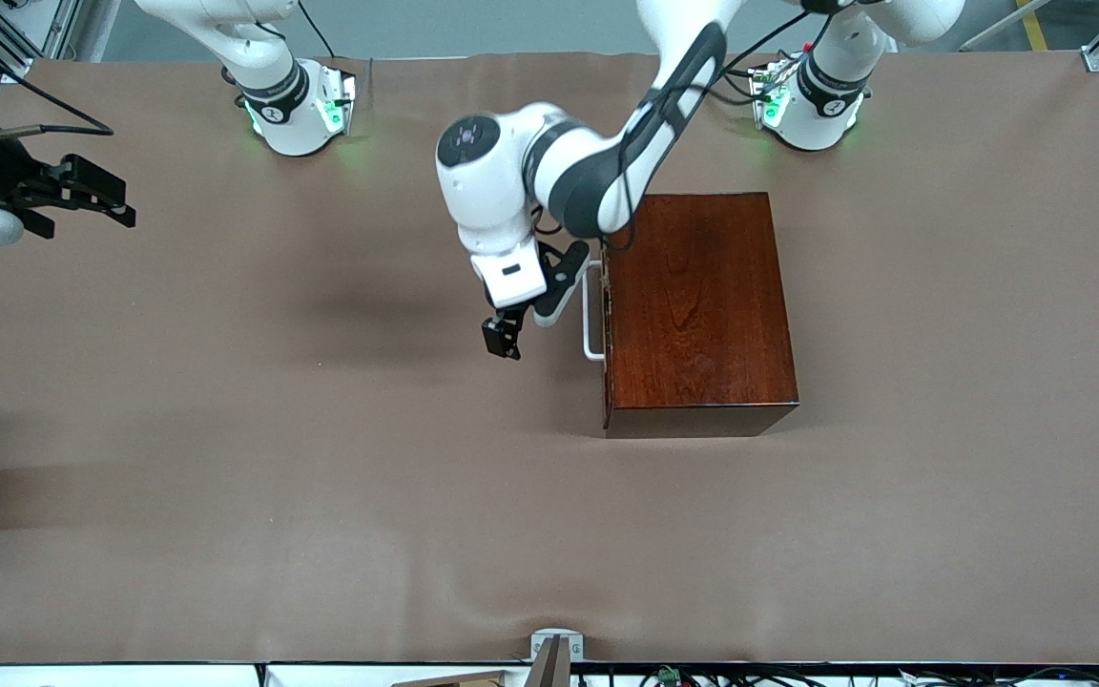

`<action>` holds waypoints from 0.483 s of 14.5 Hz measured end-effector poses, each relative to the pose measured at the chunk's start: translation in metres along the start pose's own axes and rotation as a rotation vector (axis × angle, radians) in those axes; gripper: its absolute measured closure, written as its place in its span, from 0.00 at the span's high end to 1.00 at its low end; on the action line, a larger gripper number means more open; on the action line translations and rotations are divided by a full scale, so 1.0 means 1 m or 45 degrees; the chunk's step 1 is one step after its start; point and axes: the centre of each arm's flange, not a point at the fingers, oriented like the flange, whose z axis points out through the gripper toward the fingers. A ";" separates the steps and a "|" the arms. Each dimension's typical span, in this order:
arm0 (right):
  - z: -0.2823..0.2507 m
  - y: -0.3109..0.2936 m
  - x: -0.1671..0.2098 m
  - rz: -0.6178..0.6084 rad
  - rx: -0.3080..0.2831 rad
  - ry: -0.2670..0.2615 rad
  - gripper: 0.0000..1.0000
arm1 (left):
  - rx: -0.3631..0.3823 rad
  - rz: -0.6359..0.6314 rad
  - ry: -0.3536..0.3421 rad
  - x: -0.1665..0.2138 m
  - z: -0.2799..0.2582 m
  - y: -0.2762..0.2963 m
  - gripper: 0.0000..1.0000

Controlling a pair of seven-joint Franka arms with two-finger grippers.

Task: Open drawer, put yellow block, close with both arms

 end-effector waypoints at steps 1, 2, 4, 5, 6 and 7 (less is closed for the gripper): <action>0.000 0.000 0.000 0.000 -0.001 0.002 1.00 | -0.013 -0.009 -0.008 0.011 -0.020 0.003 1.00; 0.000 0.000 0.000 0.000 -0.001 0.003 1.00 | -0.018 -0.011 -0.012 0.025 -0.039 0.006 1.00; -0.001 0.000 0.000 0.000 -0.003 0.003 1.00 | 0.003 0.025 -0.013 0.060 -0.073 0.010 1.00; -0.001 0.000 0.000 0.000 -0.003 0.004 1.00 | 0.023 0.048 -0.011 0.079 -0.087 0.010 1.00; -0.001 0.000 0.000 0.000 -0.004 0.004 1.00 | 0.035 0.072 -0.013 0.095 -0.099 0.010 1.00; -0.001 0.001 0.000 0.001 -0.004 0.004 1.00 | 0.044 0.096 -0.016 0.111 -0.110 0.010 1.00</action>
